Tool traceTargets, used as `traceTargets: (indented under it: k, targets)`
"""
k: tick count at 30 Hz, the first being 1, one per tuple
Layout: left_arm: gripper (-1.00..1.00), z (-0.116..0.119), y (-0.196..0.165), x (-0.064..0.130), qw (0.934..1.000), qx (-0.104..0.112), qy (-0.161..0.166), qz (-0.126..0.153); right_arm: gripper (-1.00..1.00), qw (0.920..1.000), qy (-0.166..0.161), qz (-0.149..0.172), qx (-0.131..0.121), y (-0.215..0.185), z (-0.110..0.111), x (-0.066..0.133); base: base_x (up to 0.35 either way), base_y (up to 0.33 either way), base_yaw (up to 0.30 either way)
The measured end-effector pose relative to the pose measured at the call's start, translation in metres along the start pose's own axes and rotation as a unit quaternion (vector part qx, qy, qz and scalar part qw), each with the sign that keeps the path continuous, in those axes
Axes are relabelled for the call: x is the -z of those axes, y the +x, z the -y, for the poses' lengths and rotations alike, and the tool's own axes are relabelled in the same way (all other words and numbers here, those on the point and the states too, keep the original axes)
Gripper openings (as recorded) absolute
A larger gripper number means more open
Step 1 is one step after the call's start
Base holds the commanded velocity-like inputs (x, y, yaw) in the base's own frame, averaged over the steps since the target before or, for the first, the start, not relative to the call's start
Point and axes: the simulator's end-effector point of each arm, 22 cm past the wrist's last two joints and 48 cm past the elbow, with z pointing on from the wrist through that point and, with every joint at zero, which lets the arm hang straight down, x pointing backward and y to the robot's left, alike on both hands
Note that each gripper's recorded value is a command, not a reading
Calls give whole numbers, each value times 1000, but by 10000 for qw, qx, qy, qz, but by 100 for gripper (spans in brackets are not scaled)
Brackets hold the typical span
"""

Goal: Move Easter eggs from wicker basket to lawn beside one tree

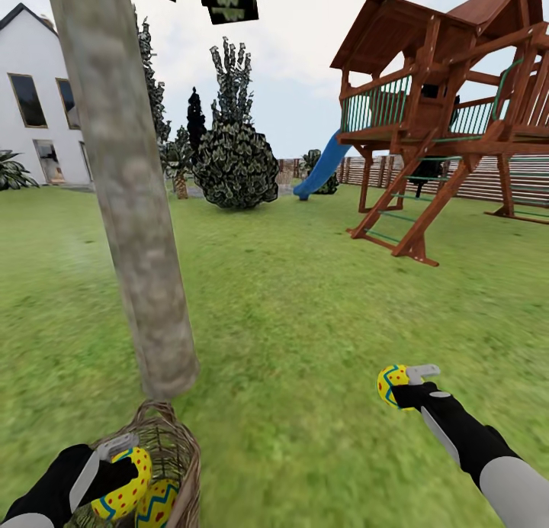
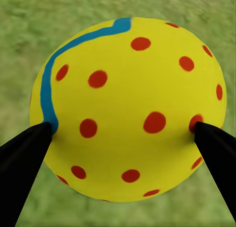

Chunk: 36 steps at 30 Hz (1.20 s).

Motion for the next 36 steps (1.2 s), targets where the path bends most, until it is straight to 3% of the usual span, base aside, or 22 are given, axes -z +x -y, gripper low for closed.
traceTargets:
  k: [36]
  targets:
    - [-100, 14, -42, 67, 10000, -21, -15, 1, -100, 10000, -8, -5, -3, -70, 13, 34, 0, 0, 0]
